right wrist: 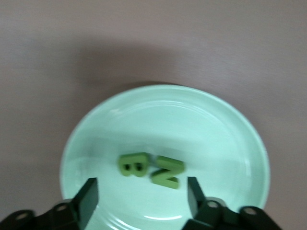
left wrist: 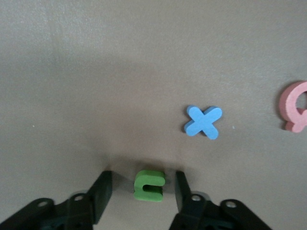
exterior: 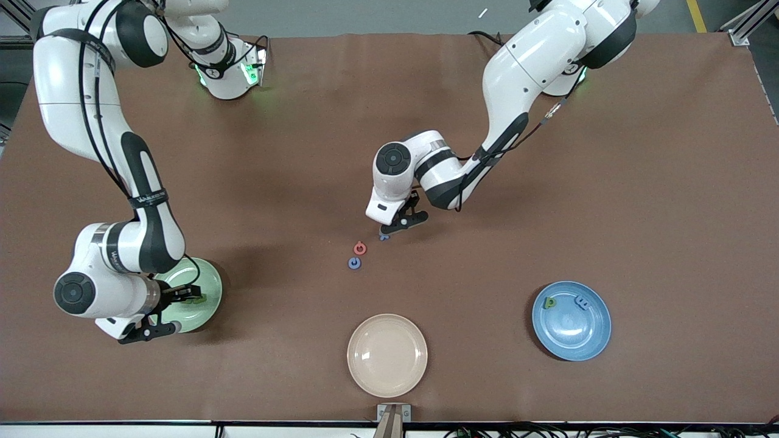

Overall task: Sort upper and lower case letters into plates
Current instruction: 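Drop the Z in the green plate while the left gripper grasps u, then drop the green u in the blue plate while the right gripper grasps C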

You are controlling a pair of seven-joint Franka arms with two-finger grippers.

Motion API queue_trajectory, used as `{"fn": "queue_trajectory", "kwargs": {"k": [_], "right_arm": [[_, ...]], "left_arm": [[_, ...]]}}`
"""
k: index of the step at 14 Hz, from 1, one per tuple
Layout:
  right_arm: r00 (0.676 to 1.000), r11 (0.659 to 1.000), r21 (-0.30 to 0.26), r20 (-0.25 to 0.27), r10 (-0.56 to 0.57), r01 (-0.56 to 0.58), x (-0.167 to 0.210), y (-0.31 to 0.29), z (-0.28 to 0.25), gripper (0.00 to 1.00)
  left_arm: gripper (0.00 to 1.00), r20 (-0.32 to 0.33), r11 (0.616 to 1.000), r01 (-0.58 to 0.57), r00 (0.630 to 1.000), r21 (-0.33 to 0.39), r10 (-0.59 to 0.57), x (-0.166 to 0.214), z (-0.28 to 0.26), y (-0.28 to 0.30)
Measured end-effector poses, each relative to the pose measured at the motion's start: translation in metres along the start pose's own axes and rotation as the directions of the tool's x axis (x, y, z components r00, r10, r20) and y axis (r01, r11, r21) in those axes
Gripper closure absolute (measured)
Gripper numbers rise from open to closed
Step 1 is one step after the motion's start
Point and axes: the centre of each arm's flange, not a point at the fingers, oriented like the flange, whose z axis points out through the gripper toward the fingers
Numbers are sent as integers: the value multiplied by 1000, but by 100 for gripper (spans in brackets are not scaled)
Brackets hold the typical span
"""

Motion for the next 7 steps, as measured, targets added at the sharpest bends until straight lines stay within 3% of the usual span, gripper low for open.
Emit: {"fn": "queue_trajectory", "kwargs": {"k": [1, 4, 7], "right_arm": [[999, 999, 4, -1, 39, -39, 3, -16, -1, 6], [982, 982, 1, -4, 191, -191, 12, -102, -3, 5], [945, 945, 7, -7, 328, -328, 10, -201, -3, 5]], "left_arm": [[42, 0, 1000, 3, 1000, 0, -3, 0, 0, 0], [74, -5, 999, 49, 999, -4, -49, 6, -4, 0], [73, -27, 996, 85, 996, 19, -84, 26, -6, -8]]}}
